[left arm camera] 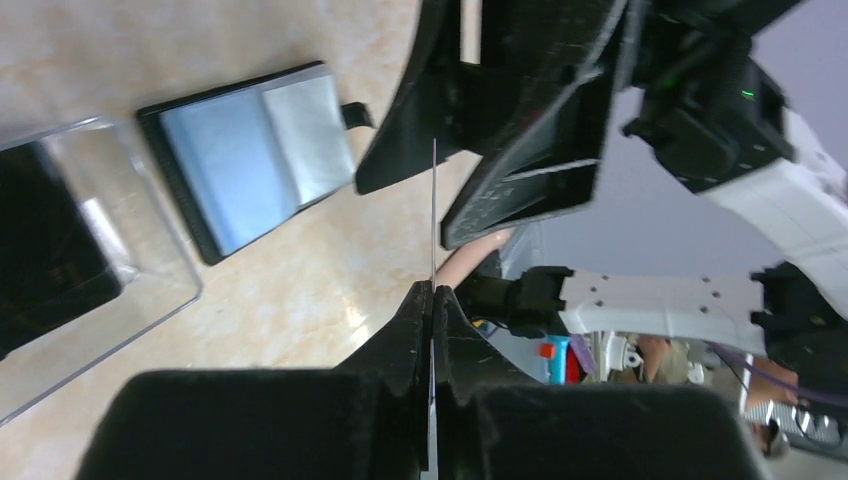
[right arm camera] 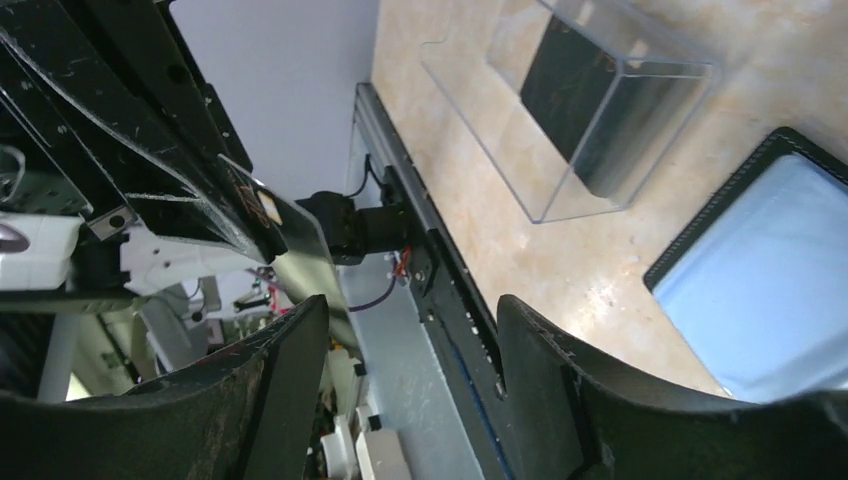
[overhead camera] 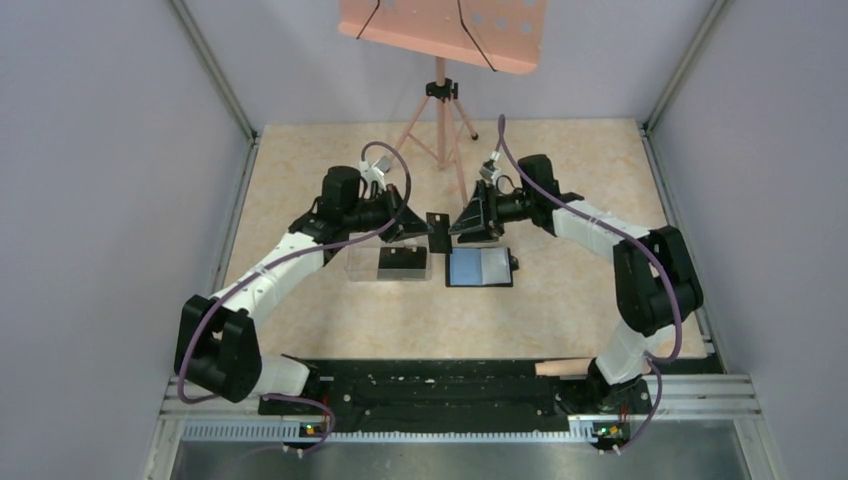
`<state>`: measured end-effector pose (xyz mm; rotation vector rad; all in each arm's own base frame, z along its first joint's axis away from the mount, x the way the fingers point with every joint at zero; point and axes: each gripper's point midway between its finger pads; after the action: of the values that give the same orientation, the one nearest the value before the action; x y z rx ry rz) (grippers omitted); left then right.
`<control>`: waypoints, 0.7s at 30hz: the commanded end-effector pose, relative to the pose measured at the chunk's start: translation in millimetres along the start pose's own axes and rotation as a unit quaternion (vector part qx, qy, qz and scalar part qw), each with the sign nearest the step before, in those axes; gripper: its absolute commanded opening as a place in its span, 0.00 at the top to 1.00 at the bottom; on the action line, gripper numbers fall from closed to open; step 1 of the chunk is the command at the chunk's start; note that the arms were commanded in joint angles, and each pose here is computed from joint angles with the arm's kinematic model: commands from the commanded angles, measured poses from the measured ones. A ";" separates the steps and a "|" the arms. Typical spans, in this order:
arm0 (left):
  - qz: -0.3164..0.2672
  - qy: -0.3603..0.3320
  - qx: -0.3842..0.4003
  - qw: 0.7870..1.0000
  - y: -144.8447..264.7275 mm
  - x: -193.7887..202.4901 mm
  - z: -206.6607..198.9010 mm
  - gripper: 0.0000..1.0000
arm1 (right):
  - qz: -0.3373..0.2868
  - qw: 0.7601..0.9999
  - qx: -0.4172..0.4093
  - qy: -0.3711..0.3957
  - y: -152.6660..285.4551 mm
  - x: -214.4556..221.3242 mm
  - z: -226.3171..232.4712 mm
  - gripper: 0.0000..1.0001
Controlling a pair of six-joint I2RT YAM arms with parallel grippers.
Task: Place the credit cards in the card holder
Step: Move the storage box to the center of the board.
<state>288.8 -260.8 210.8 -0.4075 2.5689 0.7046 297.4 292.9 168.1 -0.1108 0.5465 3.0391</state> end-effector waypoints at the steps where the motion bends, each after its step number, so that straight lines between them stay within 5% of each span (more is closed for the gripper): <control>1: -0.018 -0.045 0.119 0.992 11.1 -12.5 -50.2 1.00 | 0.011 0.993 -0.095 0.063 10.3 5.8 52.2 0.40; 12: -0.022 -0.033 0.125 0.991 7.9 -11.8 -48.4 1.00 | 0.032 0.982 -0.165 0.083 16.8 20.7 80.4 0.62; 16: -0.023 -0.028 0.120 0.992 6.7 -12.0 -45.8 1.00 | 0.043 0.979 -0.176 0.088 13.6 27.5 88.1 0.79; 19: -0.024 -0.027 0.119 0.992 6.6 -11.5 -44.8 1.00 | 0.045 0.979 -0.182 0.081 12.6 30.4 90.5 1.00; 21: -0.024 -0.028 0.117 0.992 6.7 -10.6 -44.1 0.98 | 0.043 0.979 -0.184 0.080 12.8 30.3 90.3 1.00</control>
<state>281.3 -275.5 239.5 -0.3566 2.6015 0.4426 274.4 310.7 229.6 -0.2203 0.0819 3.1814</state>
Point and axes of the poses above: each gripper's point midway between its finger pads, its own y axis back along the fingers, its own z axis along the line the jaws close on, x = y × z, and after that the axes turned 10 degrees about -y, right-handed
